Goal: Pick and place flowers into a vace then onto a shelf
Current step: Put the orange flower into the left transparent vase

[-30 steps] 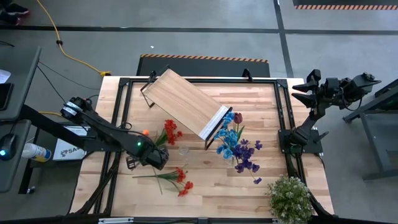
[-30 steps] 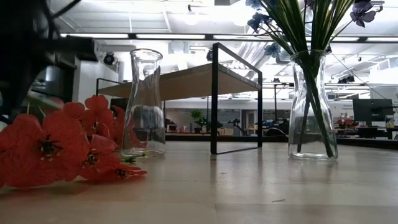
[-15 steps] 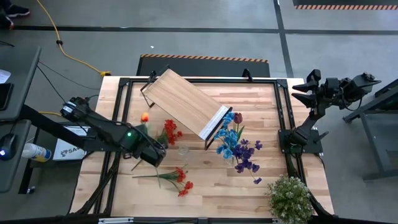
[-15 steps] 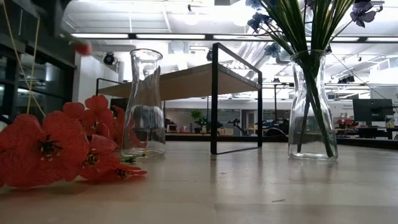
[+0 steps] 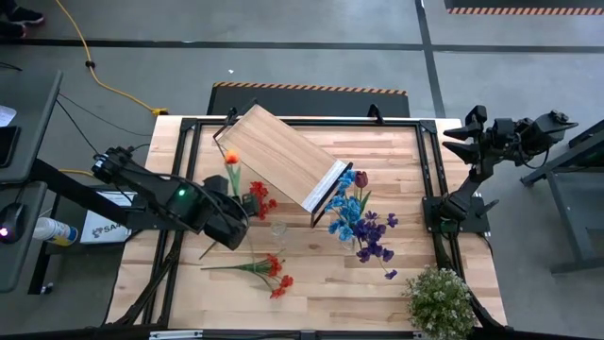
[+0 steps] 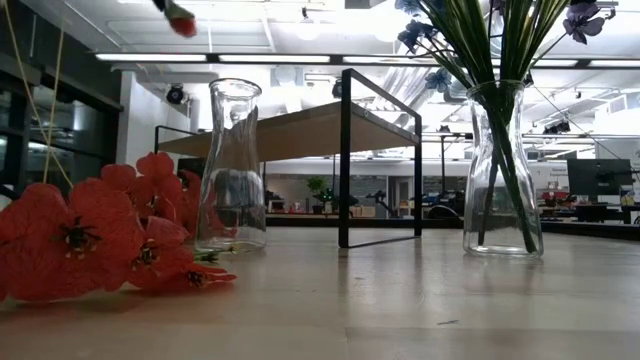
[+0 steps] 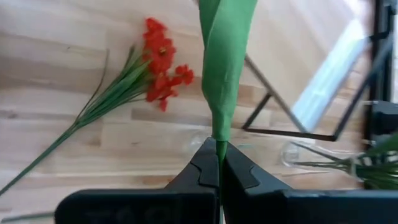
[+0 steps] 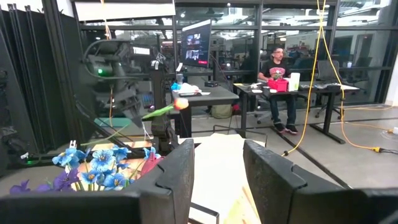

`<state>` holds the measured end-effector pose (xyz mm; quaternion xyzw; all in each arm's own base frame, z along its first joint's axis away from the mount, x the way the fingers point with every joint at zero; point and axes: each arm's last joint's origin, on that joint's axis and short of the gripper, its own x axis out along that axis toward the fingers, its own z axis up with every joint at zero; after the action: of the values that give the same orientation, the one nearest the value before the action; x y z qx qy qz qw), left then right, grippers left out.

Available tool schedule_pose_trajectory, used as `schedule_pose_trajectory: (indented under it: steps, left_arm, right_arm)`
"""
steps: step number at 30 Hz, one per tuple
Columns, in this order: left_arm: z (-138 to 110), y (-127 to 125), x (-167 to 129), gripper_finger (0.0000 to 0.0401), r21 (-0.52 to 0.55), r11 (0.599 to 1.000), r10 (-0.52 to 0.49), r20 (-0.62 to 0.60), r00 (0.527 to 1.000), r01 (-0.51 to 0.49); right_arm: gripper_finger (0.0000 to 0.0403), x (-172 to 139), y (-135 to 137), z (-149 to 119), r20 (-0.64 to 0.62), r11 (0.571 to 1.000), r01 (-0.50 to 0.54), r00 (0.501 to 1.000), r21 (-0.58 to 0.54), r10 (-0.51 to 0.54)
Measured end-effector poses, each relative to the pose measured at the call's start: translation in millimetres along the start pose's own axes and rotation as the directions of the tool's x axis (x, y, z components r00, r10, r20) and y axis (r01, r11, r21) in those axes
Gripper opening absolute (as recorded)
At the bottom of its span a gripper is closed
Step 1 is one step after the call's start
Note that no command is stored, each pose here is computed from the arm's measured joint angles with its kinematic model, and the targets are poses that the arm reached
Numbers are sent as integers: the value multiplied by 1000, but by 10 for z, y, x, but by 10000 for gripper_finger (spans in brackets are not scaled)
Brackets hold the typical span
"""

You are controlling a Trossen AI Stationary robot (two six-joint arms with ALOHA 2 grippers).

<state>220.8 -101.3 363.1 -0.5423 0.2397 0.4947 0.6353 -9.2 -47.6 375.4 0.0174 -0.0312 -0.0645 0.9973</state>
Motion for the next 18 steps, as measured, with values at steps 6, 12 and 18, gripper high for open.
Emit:
schedule_pose_trajectory:
  steps: [6, 12, 18]
  left_arm:
    - [32, -48, -49, 29, 52, 996, -71, 55, 996, 69]
    - [42, -129, -78, 29, 130, 976, -194, 145, 970, 176]
    - [48, -216, -103, 29, 256, 933, -321, 266, 909, 254]
  right_arm:
    - [130, 0, 0, 0, 0, 1000, 0, 1000, 0, 0]
    - [130, 0, -1, 0, 0, 1000, 0, 1000, 1, 0]
    - [129, 0, -1, 0, 1, 1000, 0, 1000, 1, 0]
